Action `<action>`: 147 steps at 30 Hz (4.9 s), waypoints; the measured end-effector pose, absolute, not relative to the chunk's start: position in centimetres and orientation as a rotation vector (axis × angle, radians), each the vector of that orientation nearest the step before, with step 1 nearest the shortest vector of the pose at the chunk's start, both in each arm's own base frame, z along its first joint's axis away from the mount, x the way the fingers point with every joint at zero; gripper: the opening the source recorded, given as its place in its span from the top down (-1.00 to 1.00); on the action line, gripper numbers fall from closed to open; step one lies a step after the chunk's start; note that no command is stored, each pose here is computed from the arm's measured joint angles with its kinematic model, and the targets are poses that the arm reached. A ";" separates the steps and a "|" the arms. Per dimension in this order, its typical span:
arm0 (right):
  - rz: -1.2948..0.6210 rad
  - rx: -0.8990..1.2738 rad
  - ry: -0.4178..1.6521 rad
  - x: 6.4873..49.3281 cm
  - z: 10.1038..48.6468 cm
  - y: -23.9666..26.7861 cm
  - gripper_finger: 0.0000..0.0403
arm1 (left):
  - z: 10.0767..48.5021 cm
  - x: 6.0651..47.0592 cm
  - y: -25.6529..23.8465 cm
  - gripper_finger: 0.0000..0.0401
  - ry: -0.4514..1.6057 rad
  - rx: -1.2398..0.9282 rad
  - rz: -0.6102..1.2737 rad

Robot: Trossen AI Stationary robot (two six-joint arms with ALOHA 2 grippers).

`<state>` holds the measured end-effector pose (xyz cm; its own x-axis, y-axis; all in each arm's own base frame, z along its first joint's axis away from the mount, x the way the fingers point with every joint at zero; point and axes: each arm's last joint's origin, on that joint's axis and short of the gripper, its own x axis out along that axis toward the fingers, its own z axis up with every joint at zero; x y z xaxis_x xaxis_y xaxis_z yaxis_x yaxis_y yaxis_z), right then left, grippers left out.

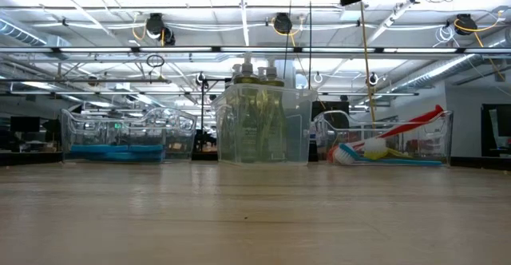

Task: Pick & Place Kitchen Sink Supplies
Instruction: Return to Home Position

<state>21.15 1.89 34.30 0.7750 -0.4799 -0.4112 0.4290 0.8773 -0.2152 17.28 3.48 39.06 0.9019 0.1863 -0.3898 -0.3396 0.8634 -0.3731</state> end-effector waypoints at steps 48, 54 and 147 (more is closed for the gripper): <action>-0.437 0.400 0.194 6.1 24.8 -0.5 0.43 | 25.2 5.8 -0.8 -0.34 -0.001 -0.200 0.022; -0.329 0.335 0.110 6.9 23.0 -0.1 0.43 | 24.6 5.9 -0.8 -0.34 0.017 -0.171 0.034; -0.027 0.336 0.097 9.3 16.7 1.1 0.43 | 21.0 7.5 -1.3 -0.34 0.103 -0.421 0.010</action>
<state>9.30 1.09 16.72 0.9950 -0.0099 -0.0997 0.0423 0.9438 0.3279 7.48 -1.34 21.00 0.9947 -0.0119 -0.1018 -0.0309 0.9126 -0.4078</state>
